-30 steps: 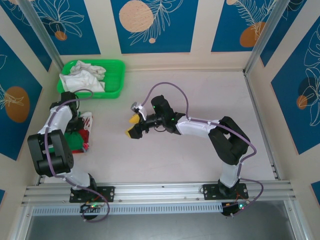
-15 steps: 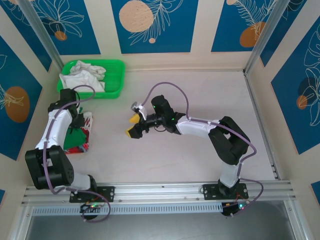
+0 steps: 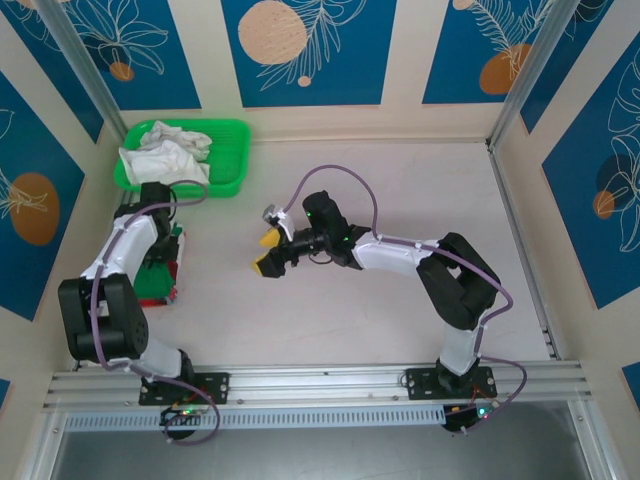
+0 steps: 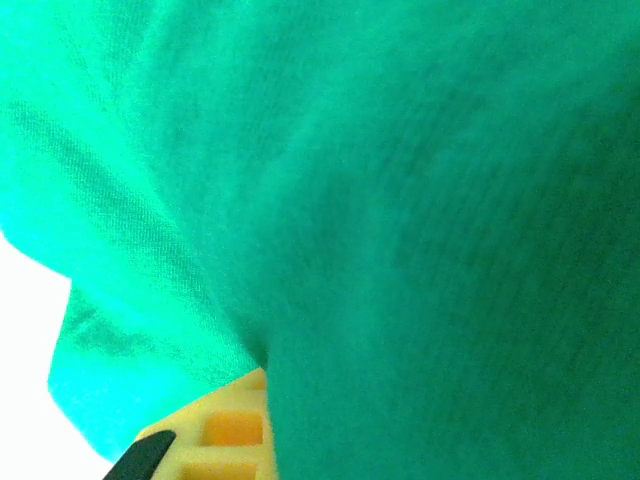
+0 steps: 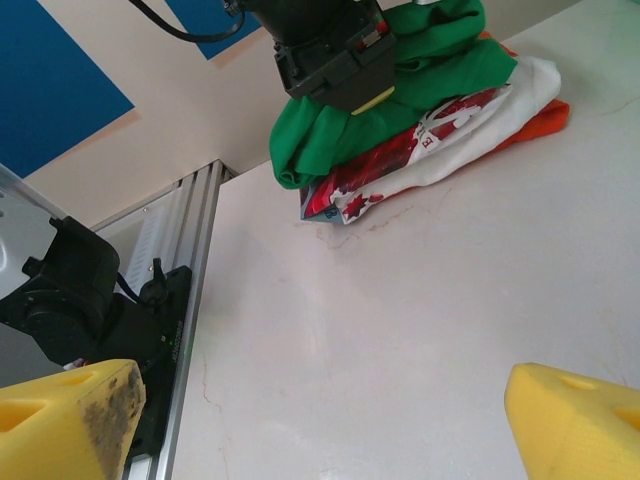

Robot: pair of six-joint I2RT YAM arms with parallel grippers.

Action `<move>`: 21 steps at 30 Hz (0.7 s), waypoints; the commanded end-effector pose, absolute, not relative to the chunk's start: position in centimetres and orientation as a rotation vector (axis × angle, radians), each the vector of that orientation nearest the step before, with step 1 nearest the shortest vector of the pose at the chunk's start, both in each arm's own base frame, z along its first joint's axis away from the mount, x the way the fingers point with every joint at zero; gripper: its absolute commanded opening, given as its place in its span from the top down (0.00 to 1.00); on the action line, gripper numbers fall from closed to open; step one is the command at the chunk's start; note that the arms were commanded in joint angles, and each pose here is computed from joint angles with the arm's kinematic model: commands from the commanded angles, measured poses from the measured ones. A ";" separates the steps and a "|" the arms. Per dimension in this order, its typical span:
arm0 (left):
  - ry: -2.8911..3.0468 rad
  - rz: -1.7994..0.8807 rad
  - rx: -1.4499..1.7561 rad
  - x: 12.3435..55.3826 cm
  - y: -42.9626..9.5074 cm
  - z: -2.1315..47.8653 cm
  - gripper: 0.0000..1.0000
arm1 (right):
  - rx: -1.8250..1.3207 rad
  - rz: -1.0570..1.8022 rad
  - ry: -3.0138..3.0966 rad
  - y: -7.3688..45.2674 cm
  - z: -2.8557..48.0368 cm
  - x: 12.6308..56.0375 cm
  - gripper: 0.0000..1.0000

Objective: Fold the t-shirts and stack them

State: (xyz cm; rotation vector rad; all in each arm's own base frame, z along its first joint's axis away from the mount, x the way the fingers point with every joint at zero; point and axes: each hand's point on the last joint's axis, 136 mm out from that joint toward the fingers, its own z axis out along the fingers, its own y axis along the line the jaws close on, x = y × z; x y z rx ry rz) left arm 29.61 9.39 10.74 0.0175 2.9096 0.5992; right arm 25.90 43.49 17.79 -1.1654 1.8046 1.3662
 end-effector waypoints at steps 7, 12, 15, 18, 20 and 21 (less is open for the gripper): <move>2.933 0.729 0.050 28.6 10.5 10.6 0.93 | -1.163 1.364 1.799 43.1 18.2 25.8 0.06; 2.966 0.698 0.044 28.6 10.2 9.9 0.61 | -1.162 1.362 1.800 43.0 18.2 25.8 0.07; 2.952 0.628 0.024 28.9 9.5 10.2 0.30 | -1.160 1.360 1.802 43.0 18.2 25.8 0.07; 2.909 0.530 -0.002 29.6 8.5 11.1 0.17 | -1.160 1.360 1.806 43.0 18.1 25.8 0.07; 2.868 0.438 -0.022 30.2 7.6 12.0 0.10 | -1.160 1.362 1.806 43.0 18.2 25.8 0.06; 2.836 0.386 -0.038 30.6 7.0 12.7 0.07 | -1.161 1.363 1.806 43.0 18.2 25.7 0.07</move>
